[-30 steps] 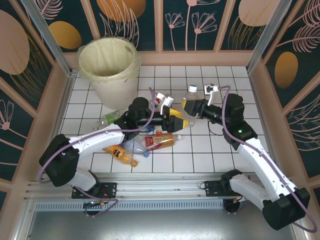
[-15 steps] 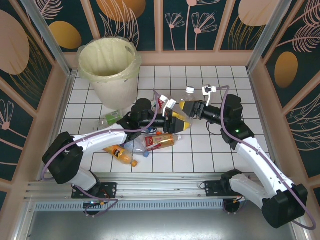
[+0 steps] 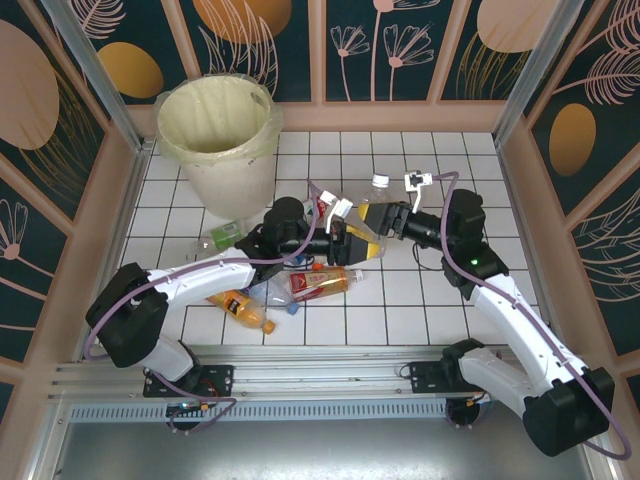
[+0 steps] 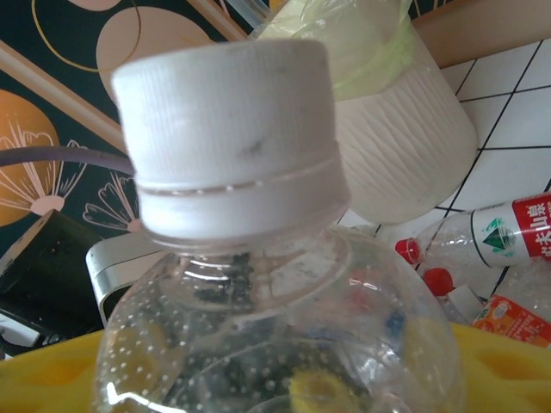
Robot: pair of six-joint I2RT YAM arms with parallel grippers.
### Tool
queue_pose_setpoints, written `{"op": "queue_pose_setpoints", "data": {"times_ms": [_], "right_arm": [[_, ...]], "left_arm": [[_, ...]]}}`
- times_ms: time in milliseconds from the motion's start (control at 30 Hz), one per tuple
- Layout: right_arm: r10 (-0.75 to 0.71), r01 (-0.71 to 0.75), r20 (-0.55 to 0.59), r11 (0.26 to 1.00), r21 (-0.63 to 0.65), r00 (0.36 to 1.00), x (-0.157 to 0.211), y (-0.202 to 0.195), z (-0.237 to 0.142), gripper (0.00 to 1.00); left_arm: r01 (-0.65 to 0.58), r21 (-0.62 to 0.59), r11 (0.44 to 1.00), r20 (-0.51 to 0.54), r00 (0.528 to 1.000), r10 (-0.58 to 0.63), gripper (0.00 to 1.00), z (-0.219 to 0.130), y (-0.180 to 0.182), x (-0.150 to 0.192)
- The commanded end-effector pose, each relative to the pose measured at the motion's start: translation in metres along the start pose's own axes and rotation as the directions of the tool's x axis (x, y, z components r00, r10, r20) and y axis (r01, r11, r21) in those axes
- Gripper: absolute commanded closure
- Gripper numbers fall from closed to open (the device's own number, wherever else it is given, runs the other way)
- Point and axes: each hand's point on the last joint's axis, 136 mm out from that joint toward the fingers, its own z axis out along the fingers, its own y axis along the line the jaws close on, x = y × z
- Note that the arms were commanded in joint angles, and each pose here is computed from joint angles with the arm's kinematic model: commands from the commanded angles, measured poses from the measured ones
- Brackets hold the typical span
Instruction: Put the plastic bottles in the bin
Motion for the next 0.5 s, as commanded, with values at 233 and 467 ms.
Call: {"op": "queue_pose_setpoints", "data": {"times_ms": [233, 467], "right_arm": [[-0.116, 0.115, 0.053, 0.993, 0.035, 0.992, -0.012, 0.011, -0.031, 0.04], [-0.217, 0.215, 0.046, 0.975, 0.049, 0.975, -0.007, 0.029, -0.053, 0.03]], "left_arm": [[-0.032, -0.100, 0.995, 0.069, 0.997, 0.039, 0.42, -0.004, -0.001, -0.035], [-0.022, -0.244, 0.969, 0.097, 0.994, 0.047, 0.43, -0.028, 0.020, -0.069]]}}
